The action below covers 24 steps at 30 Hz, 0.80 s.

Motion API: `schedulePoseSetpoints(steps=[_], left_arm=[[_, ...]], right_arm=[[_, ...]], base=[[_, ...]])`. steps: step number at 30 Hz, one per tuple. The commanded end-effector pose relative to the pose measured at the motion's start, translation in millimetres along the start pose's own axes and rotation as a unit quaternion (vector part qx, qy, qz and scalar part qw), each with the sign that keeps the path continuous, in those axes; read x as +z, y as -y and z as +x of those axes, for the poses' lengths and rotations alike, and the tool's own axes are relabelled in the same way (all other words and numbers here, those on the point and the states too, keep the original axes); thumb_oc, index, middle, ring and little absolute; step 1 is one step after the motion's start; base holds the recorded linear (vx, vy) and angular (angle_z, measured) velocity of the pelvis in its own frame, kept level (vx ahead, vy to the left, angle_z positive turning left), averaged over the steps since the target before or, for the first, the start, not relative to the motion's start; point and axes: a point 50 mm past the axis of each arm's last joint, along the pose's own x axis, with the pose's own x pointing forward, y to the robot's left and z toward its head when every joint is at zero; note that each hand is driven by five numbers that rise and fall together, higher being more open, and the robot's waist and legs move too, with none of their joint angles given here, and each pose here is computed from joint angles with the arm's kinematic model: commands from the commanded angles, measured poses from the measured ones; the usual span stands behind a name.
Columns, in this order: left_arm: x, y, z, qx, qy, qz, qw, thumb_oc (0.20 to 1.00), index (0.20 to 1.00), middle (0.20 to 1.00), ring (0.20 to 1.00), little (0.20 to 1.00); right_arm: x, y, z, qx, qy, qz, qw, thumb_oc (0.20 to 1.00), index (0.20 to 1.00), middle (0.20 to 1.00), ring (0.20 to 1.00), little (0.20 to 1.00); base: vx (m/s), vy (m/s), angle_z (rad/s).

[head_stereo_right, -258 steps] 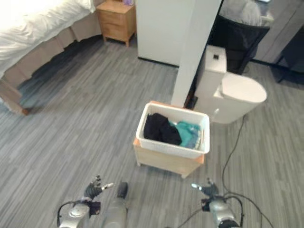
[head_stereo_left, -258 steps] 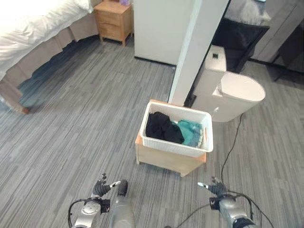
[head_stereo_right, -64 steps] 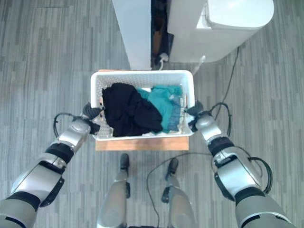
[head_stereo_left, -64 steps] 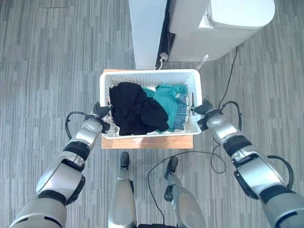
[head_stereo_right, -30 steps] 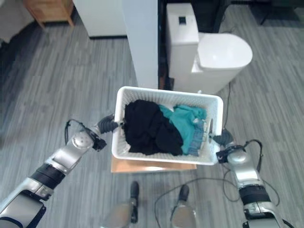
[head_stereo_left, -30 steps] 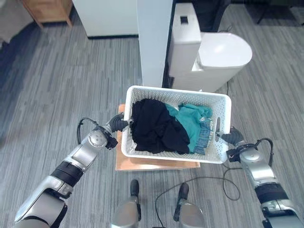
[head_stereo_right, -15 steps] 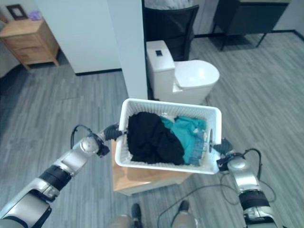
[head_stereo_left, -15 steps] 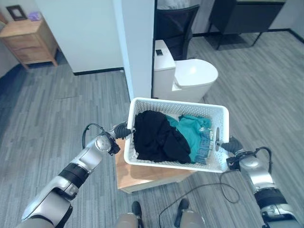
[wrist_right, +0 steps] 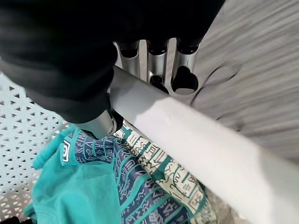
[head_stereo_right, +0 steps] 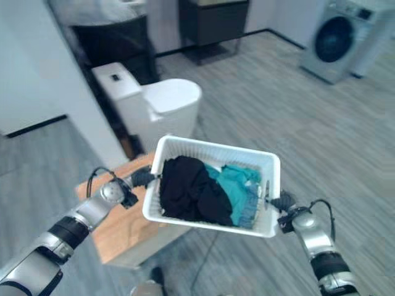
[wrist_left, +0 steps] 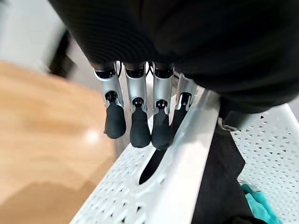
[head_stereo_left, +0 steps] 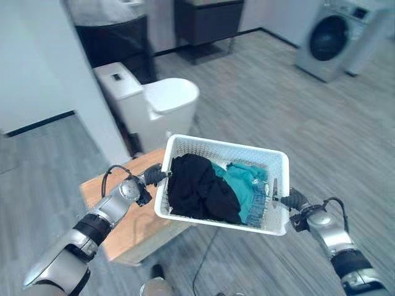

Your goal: Grab the laundry basket,head to the washer,open it,put in the laundry and shut it.

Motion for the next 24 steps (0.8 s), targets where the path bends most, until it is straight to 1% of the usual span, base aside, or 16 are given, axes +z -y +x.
schedulePoseSetpoints(steps=[1, 6, 7, 9, 15, 24], left_arm=[[37.9, -62.8, 1.6, 0.105, 0.065, -0.005, 0.992, 0.200, 0.200, 0.200, 0.200, 0.200], [46.3, -62.5, 9.2, 0.111, 0.073, -0.011, 0.991, 0.200, 0.200, 0.200, 0.200, 0.200], [45.6, -59.5, 9.8, 0.110, 0.074, -0.015, 0.991, 0.200, 0.200, 0.200, 0.200, 0.200], [45.5, -58.0, 10.2, 0.110, 0.076, -0.017, 0.991, 0.200, 0.200, 0.200, 0.200, 0.200], [26.4, -40.4, 11.3, 0.096, 0.053, -0.046, 0.993, 0.200, 0.200, 0.200, 0.200, 0.200], [34.0, -39.9, 20.7, 0.098, 0.051, -0.055, 0.992, 0.200, 0.200, 0.200, 0.200, 0.200]], right_arm=[[35.6, 64.4, -6.7, -0.092, 0.067, 0.004, 0.993, 0.200, 0.200, 0.200, 0.200, 0.200], [50.5, 66.4, -6.1, -0.084, 0.093, 0.007, 0.992, 0.200, 0.200, 0.200, 0.200, 0.200], [53.5, 57.6, -3.0, -0.065, 0.098, 0.010, 0.993, 0.200, 0.200, 0.200, 0.200, 0.200], [57.2, 53.1, -0.7, -0.056, 0.102, 0.010, 0.993, 0.200, 0.200, 0.200, 0.200, 0.200], [62.7, 39.1, 8.1, -0.037, 0.099, 0.024, 0.994, 0.200, 0.200, 0.200, 0.200, 0.200], [70.4, 51.9, 7.2, -0.063, 0.108, 0.022, 0.992, 0.200, 0.200, 0.200, 0.200, 0.200]], base=[[-0.10, -0.144, -0.29], [-0.19, -0.150, -0.36], [-0.09, -0.059, -0.80], [-0.09, -0.066, -0.47], [0.02, 0.002, -0.31], [-0.02, -0.039, -0.08]])
